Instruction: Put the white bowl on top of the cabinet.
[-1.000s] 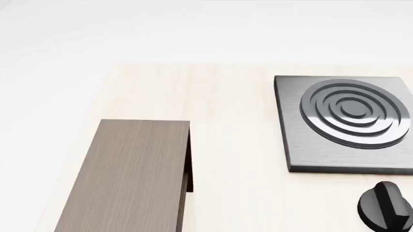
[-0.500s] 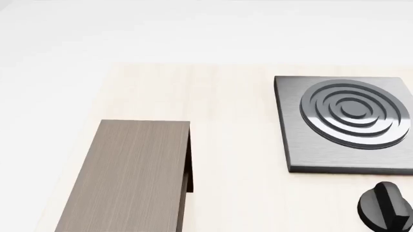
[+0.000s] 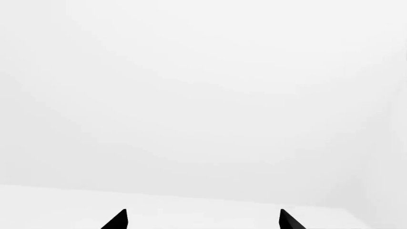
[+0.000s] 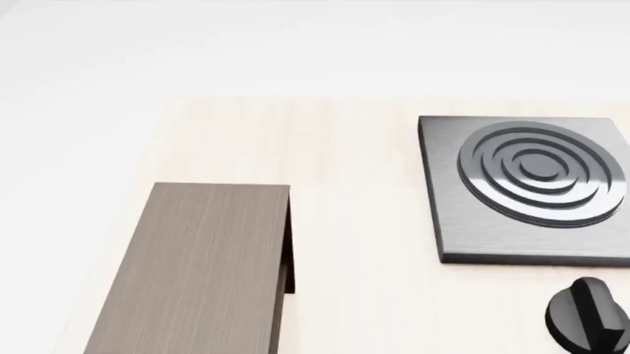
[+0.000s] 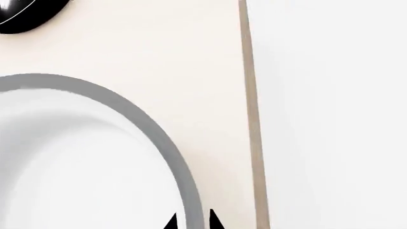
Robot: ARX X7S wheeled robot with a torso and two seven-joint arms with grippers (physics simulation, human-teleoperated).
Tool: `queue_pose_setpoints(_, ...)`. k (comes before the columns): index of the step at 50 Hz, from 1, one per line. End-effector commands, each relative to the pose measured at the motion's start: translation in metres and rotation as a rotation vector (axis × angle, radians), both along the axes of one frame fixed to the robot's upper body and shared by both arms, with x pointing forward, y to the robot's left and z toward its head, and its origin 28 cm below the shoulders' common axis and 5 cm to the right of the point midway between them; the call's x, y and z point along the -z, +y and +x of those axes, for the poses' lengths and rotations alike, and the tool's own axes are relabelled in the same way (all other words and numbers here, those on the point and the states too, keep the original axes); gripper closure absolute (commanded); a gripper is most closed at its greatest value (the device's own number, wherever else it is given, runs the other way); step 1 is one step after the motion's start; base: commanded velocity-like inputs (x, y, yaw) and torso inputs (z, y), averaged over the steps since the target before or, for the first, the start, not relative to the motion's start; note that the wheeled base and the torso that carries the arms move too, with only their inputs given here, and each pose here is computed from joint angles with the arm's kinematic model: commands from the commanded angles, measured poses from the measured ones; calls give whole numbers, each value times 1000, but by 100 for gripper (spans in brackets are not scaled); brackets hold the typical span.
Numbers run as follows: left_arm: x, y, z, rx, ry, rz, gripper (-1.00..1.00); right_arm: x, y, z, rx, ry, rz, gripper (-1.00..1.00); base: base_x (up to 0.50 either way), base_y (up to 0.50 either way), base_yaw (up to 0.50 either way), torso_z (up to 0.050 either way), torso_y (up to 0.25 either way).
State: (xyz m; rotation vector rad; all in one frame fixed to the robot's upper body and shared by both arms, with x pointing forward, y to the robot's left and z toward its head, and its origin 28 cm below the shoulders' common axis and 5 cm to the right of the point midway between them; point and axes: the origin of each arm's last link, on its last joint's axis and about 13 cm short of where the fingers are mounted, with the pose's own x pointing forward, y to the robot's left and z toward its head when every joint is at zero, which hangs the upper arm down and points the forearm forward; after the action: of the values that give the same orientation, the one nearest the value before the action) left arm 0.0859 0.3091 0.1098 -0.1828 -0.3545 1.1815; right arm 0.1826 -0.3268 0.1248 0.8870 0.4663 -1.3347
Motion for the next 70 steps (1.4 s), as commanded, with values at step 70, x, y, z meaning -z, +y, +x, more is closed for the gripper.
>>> queue_pose_setpoints(70,2,1,1,7,-3,-14,-100,-158,59,-1,-109,-347,-241,100,0,0,0,0,0)
